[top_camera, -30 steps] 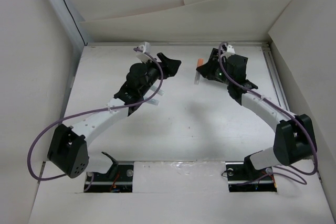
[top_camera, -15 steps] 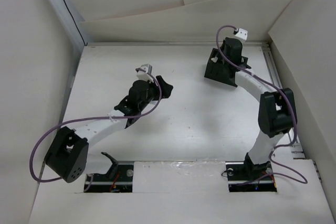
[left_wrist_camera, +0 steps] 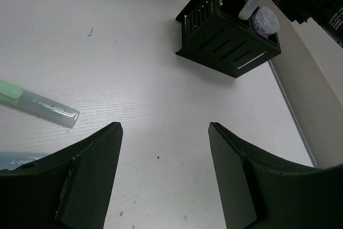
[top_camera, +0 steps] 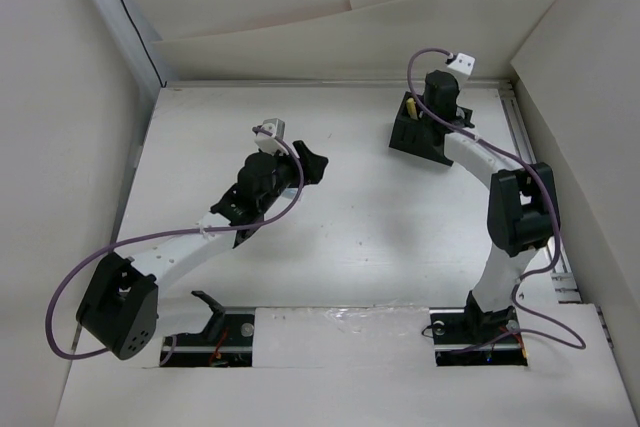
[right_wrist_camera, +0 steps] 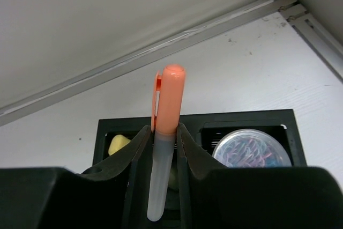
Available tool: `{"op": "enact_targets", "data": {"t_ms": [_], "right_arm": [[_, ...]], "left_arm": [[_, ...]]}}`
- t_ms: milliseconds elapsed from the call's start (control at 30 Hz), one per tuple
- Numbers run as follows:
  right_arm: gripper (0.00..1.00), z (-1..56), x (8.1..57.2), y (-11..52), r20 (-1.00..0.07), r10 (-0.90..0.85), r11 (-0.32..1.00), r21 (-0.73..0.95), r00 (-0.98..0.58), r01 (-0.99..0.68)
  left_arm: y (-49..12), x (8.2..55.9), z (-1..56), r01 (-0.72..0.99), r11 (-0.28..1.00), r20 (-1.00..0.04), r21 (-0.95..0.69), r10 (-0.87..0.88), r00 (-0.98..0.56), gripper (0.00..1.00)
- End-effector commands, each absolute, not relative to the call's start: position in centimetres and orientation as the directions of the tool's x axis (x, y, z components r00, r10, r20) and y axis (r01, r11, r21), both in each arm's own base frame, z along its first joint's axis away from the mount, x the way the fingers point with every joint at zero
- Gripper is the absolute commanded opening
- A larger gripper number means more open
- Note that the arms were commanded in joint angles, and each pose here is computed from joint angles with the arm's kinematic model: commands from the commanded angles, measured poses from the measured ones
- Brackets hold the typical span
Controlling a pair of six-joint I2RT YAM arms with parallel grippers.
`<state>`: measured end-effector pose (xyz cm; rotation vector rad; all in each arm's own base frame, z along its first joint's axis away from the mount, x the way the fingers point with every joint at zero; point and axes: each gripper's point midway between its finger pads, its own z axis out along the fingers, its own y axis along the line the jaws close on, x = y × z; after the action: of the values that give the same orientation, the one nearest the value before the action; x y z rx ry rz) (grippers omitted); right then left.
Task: Sort the stationery into containers
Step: Place the stationery into the container, then grab a piece of stationery with the right arm
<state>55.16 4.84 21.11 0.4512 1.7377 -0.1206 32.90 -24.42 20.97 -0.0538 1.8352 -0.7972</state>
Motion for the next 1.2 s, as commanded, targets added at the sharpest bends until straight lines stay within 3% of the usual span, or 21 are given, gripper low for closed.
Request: {"op": "enact_targets", "data": {"t_ms": [0, 167, 367, 733, 900, 933, 1033, 1067, 1100, 1167], "right_arm": [[0.0, 24.1, 55.7, 4.1, -0.978, 0.195, 0.902, 0.15, -0.072, 0.404], [0.0, 23.2, 56.2, 5.0, -0.982, 0.167, 0.908, 0.116, -0.093, 0.403], [0.08, 22.6, 56.0, 6.9, -0.984, 0.137, 0.916, 0.083, -0.112, 0.392], [0.63, 25.3, 53.5, 9.0, -0.982, 0.179, 0.926, 0.147, -0.063, 0.349], [0.68, 28.2, 51.5, 9.5, -0.975, 0.223, 0.933, 0.207, -0.021, 0.294], [0.68, 28.5, 51.4, 10.3, -0.971, 0.239, 0.943, 0.225, -0.026, 0.246], [0.4, 28.5, 50.1, 14.3, -0.956, 0.273, 0.962, 0.271, -0.105, 0.035], [0.28, 28.0, 49.7, 16.0, -0.953, 0.268, 0.96, 0.276, -0.139, -0.041], [0.07, 27.3, 48.7, 17.9, -0.947, 0.264, 0.95, 0.288, -0.185, -0.119], [0.0, 26.3, 46.4, 23.6, -0.932, 0.224, 0.875, 0.321, -0.284, -0.361]], "left_arm": [[-24.5, 32.6, 23.3, 0.375, 0.752, -0.831, -0.542, -0.415, -0.37, 0.62], [-24.4, 32.7, 23.3, 0.368, 0.756, -0.832, -0.541, -0.418, -0.366, 0.62], [-24.1, 32.9, 23.0, 0.35, 0.767, -0.833, -0.538, -0.419, -0.362, 0.61], [-23.7, 32.9, 22.9, 0.332, 0.778, -0.834, -0.534, -0.42, -0.359, 0.61], [-22.8, 32.9, 22.9, 0.29, 0.788, -0.827, -0.543, -0.442, -0.347, 0.61], [-22.2, 33.1, 23.4, 0.273, 0.795, -0.83, -0.542, -0.455, -0.323, 0.59], [-20.8, 33.0, 23.9, 0.219, 0.802, -0.823, -0.555, -0.491, -0.287, 0.54], [-20.5, 33.0, 24.1, 0.209, 0.806, -0.824, -0.554, -0.495, -0.277, 0.54], [-20.1, 32.9, 24.0, 0.194, 0.804, -0.819, -0.562, -0.507, -0.27, 0.52], [-19.0, 32.7, 24.7, 0.167, 0.802, -0.814, -0.573, -0.534, -0.229, 0.49]]}}
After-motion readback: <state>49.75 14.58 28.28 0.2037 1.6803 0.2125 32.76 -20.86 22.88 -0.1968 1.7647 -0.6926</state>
